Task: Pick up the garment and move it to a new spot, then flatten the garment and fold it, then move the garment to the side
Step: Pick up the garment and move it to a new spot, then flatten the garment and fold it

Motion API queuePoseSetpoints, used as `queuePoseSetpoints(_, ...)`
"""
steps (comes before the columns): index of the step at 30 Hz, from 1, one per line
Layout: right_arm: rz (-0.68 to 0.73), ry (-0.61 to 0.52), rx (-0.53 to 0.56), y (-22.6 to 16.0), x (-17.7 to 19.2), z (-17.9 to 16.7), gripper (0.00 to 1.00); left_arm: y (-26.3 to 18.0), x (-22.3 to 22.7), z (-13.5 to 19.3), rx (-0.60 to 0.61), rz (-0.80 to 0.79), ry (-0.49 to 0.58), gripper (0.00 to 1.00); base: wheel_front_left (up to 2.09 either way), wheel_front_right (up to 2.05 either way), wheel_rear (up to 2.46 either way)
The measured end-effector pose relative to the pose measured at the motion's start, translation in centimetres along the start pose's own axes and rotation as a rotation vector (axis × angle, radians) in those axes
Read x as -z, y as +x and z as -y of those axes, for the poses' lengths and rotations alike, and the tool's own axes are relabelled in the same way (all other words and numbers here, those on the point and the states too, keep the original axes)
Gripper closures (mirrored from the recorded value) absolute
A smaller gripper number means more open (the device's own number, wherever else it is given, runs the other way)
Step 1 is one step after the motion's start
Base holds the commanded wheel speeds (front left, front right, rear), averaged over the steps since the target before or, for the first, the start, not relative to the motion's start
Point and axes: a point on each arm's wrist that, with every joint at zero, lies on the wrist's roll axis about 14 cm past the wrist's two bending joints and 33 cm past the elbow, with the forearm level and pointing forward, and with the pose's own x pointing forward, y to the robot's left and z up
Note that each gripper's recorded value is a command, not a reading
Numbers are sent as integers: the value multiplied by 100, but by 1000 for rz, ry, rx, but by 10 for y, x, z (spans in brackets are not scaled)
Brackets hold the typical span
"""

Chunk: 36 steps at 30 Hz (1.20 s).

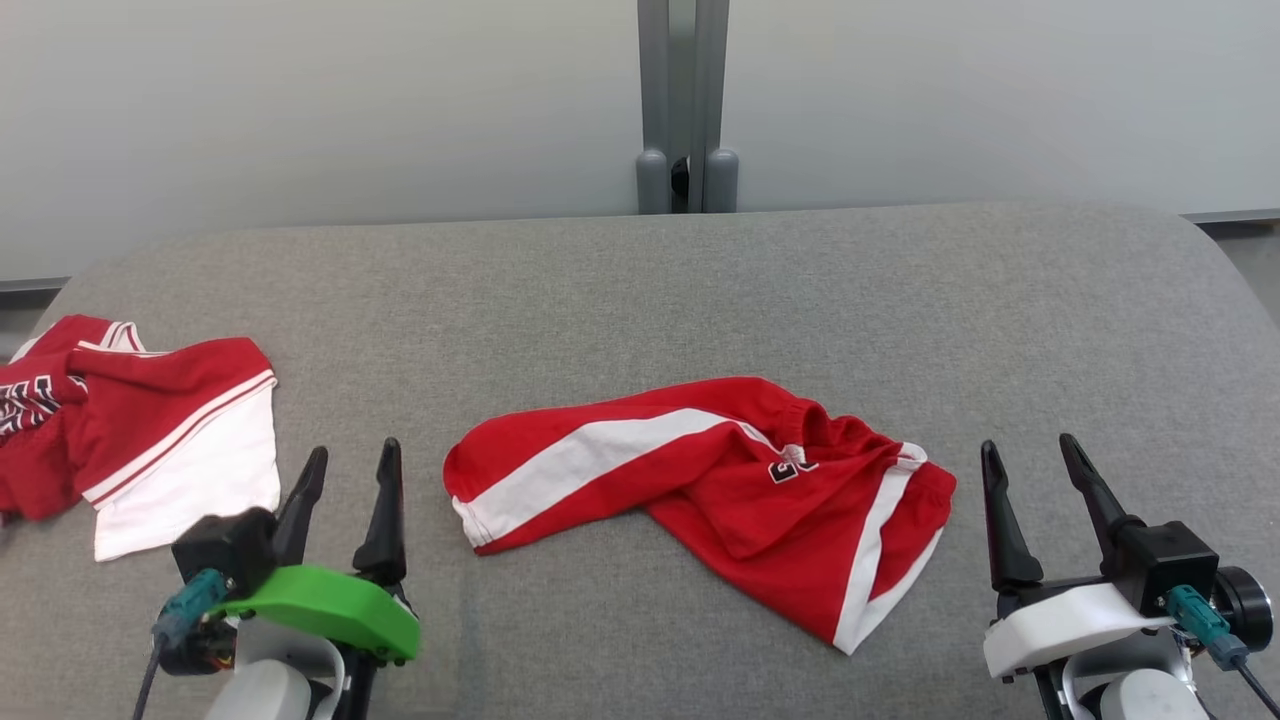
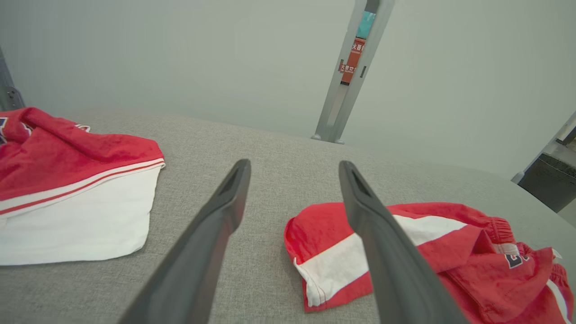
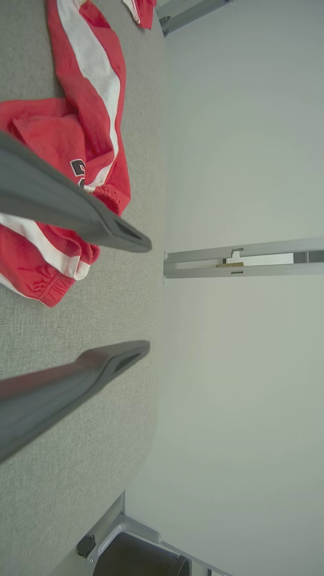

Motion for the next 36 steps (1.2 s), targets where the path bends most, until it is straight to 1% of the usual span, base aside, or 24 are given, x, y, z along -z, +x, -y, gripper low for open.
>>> queuePoseSetpoints(6, 15, 0, -15, -1, -5, -5, 0, -23, 6, 10, -32, 25, -19, 0, 0, 0, 0)
queuePoseSetpoints(8, 8, 7, -21, -4, -3, -8, 0, -30, 9, 13, -50, 33, -54, 0, 0, 0, 0)
queuePoseSetpoints(12, -15, 26, -29, -9, 5, -11, 0, -42, 20, 20, -53, 16, -66, 0, 0, 0, 0)
queuePoseSetpoints(21, -50, 42, -42, -14, 16, -17, 0, -49, 24, 3, -99, 9, -50, 0, 0, 0, 0)
queuePoseSetpoints(36, -79, 44, -43, -15, 25, -18, 0, -49, 27, 0, -106, 6, -36, 0, 0, 0, 0)
